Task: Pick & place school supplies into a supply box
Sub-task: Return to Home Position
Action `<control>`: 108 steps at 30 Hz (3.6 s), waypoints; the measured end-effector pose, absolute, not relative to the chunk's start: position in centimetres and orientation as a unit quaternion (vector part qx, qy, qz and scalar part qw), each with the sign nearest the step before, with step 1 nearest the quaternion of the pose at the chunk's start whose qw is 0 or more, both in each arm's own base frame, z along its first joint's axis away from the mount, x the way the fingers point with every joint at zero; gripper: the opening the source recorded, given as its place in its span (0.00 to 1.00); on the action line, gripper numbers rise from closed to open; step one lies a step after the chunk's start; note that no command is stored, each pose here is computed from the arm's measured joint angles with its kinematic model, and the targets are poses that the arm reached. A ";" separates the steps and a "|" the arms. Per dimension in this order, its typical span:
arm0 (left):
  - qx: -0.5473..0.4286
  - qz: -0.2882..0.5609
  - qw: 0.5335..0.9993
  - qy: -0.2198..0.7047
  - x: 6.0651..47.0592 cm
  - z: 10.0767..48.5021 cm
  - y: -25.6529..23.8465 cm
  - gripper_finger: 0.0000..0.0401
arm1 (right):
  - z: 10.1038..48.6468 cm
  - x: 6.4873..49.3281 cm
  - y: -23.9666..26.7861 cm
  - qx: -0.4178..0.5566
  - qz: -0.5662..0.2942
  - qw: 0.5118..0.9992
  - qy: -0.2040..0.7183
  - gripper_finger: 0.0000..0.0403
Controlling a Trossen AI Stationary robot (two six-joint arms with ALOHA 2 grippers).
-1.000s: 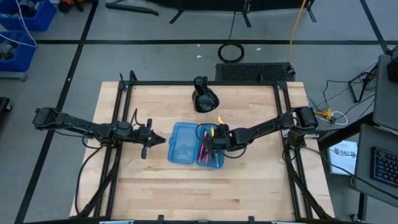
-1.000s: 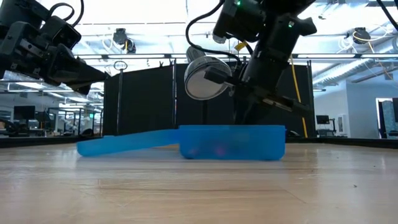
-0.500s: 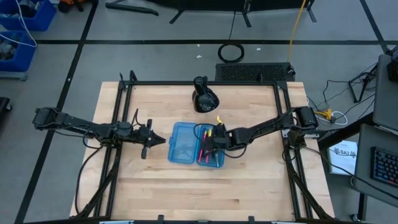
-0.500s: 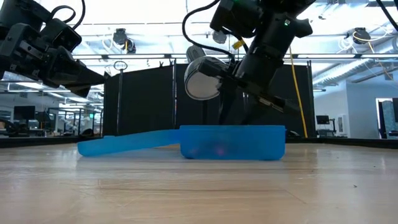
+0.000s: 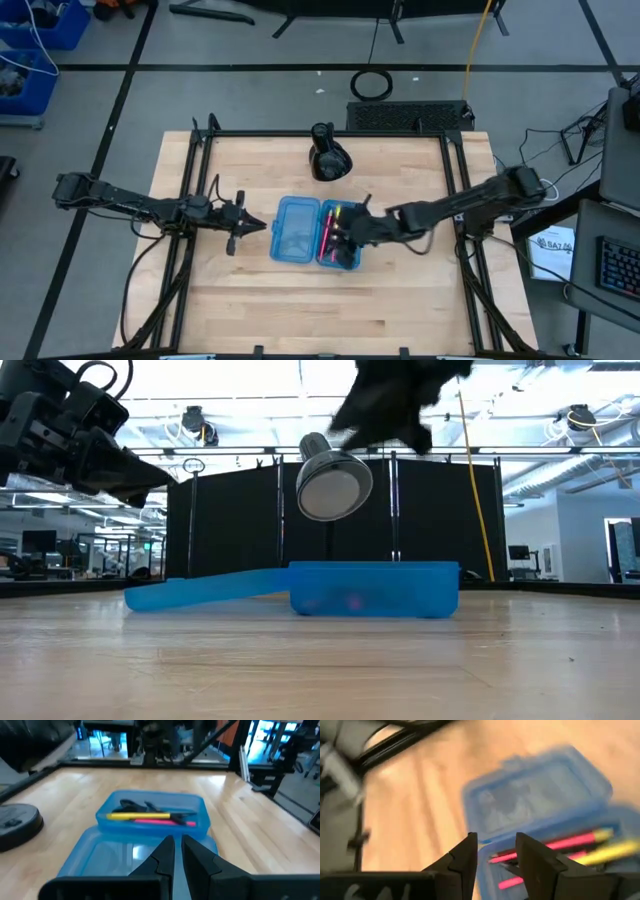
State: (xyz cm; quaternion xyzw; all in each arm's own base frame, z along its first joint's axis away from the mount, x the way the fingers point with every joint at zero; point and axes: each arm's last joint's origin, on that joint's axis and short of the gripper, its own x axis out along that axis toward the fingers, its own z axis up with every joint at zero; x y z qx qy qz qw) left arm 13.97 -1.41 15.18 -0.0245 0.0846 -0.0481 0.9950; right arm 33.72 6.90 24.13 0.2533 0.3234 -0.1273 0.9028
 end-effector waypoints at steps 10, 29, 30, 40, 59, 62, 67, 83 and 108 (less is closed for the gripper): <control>0.014 -0.058 0.998 0.036 14.3 16.5 -1.6 0.09 | 27.9 28.4 9.7 0.028 -0.028 0.963 0.267 0.17; 0.204 -0.114 0.972 0.021 13.5 24.5 -3.8 0.01 | 17.3 14.4 6.4 -0.029 0.005 0.998 0.064 0.00; 0.209 -0.126 0.970 0.003 13.4 23.9 -3.7 0.01 | 16.7 14.0 6.3 -0.035 0.005 0.998 0.054 0.00; 0.166 -0.062 0.984 -0.017 10.0 23.4 -1.5 0.00 | 17.1 13.0 5.5 -0.056 -0.034 0.998 -0.026 0.00; 0.140 -0.080 0.987 -0.013 9.7 16.7 -1.5 0.00 | 16.3 12.6 4.8 -0.009 -0.016 1.000 0.021 0.00; 0.138 -0.080 0.987 -0.012 9.7 16.7 -1.5 0.00 | 16.4 12.6 4.7 -0.013 -0.019 1.000 0.015 0.00; 0.122 -0.073 0.990 -0.004 9.8 16.6 -1.5 0.01 | 16.5 12.5 4.6 -0.015 -0.021 1.000 0.010 0.00; 0.170 0.027 0.983 0.055 10.6 15.9 -0.9 0.01 | 17.4 12.4 3.8 -0.067 -0.126 0.990 -0.021 0.00; 0.147 -0.046 0.986 0.059 10.7 15.6 0.2 0.02 | 19.2 11.7 0.3 -0.055 -0.073 0.990 -0.111 0.00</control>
